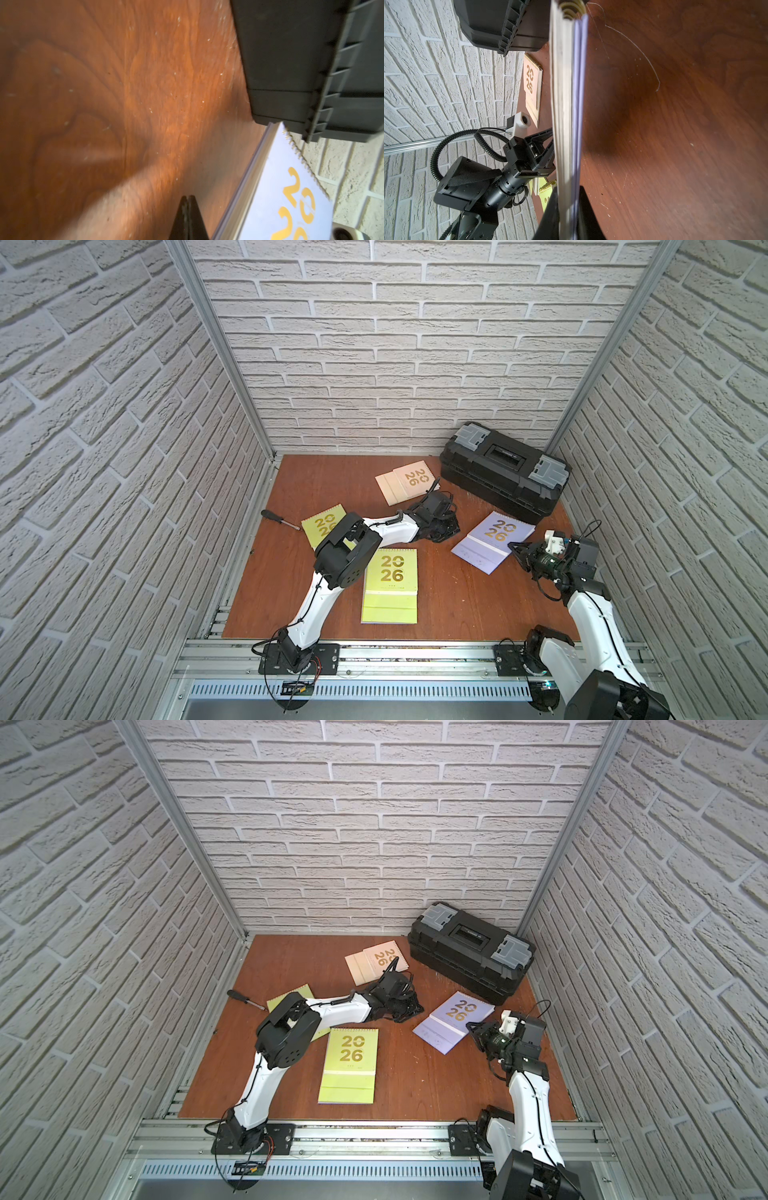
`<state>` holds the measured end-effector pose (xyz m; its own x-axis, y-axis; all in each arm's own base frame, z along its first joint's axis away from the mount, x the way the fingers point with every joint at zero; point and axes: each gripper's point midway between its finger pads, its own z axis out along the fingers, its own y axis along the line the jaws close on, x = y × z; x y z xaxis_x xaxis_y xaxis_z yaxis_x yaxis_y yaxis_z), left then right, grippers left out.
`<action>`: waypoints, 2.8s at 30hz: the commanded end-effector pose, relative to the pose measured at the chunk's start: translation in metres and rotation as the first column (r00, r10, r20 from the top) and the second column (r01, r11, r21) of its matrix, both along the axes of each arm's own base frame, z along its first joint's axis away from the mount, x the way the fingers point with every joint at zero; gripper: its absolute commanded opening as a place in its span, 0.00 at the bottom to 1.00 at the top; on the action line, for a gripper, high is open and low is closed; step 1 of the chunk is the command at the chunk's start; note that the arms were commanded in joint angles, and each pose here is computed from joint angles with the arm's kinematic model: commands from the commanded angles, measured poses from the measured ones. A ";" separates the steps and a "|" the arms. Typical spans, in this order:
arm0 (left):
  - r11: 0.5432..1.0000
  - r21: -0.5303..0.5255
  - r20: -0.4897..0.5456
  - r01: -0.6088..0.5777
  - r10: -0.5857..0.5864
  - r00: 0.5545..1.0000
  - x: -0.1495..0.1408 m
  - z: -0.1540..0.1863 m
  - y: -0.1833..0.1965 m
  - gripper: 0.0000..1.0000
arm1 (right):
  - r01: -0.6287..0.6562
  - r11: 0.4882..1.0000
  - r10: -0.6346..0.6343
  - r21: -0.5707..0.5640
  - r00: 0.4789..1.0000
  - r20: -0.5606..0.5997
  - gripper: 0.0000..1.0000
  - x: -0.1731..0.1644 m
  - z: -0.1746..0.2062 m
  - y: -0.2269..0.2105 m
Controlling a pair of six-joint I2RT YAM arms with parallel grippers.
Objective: Stack the calendars
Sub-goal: Pick up the calendar at the center of the board, then place the calendar at the calendar.
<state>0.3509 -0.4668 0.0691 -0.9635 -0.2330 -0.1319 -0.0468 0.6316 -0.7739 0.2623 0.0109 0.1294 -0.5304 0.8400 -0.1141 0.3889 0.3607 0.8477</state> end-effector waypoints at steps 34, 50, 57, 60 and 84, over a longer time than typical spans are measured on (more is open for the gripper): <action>0.952 0.182 0.195 -0.244 0.209 0.958 -0.065 0.087 0.240 0.00 | -0.525 0.850 0.513 -0.031 0.814 0.274 0.03 -0.014 0.068 0.196; 0.901 0.286 0.087 -0.327 0.315 0.945 -0.125 0.031 0.316 0.00 | -0.676 0.736 0.648 -0.010 0.701 0.296 0.03 -0.044 0.044 0.262; 0.891 0.312 0.064 -0.329 0.325 0.943 -0.131 0.014 0.321 0.00 | -0.726 0.688 0.693 0.005 0.659 0.293 0.03 -0.048 0.031 0.284; 0.891 0.320 0.052 -0.323 0.324 0.945 -0.132 0.007 0.322 0.00 | -0.735 0.678 0.700 0.011 0.650 0.297 0.03 -0.047 0.028 0.291; 0.900 0.318 -0.002 -0.297 0.314 0.949 -0.135 -0.019 0.315 0.00 | -0.750 0.661 0.724 0.015 0.643 0.251 0.02 -0.041 0.002 0.302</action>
<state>0.2127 -0.1493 0.0519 -0.8658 -0.4589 -0.1997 -0.3061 0.8013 -0.5141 0.2133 0.3002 0.0987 -0.9685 0.1975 -0.1518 -0.0528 0.4327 0.9000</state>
